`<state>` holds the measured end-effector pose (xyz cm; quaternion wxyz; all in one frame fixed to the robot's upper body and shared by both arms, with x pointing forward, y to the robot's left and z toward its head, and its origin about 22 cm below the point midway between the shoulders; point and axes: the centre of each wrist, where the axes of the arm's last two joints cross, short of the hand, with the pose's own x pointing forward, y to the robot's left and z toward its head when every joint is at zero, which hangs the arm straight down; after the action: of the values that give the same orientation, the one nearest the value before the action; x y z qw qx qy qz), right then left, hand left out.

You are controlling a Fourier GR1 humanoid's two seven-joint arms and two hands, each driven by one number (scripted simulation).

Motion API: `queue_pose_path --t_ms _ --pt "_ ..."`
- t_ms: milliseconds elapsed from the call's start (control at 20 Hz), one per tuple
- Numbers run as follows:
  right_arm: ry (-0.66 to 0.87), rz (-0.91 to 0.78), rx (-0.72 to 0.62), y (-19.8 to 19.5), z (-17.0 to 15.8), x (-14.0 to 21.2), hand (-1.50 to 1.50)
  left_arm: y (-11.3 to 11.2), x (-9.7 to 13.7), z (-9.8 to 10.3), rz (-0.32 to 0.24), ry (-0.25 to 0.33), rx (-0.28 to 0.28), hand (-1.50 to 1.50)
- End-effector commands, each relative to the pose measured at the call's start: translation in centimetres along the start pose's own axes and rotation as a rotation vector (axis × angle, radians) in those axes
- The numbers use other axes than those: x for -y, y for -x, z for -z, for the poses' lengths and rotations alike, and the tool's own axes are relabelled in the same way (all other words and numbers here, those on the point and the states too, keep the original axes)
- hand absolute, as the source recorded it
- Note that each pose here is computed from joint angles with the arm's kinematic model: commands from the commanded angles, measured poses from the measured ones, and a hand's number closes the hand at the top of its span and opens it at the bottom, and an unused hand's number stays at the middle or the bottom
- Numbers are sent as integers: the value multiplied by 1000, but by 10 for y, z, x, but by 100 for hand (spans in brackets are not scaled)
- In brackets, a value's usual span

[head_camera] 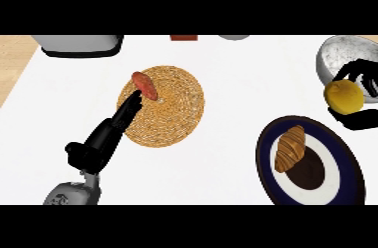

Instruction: Pick the lemon from the plate and place it in the bowl

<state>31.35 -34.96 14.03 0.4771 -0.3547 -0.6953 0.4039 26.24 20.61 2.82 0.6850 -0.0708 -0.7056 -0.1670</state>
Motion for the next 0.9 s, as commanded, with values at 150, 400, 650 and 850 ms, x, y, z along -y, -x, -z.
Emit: queue_pose_path --t_ms 150,400,650,850 --pt "110 70 -108 32 20 36 150 -10 -1 1 -14 14 12 0" --pt "144 -78 -139 56 28 44 150 -3 -3 12 15 21 15 0" --pt "259 -174 -168 90 37 31 150 -15 10 23 -5 43 27 0" --pt "217 -219 -216 104 46 32 150 -10 6 1 11 43 42 0"
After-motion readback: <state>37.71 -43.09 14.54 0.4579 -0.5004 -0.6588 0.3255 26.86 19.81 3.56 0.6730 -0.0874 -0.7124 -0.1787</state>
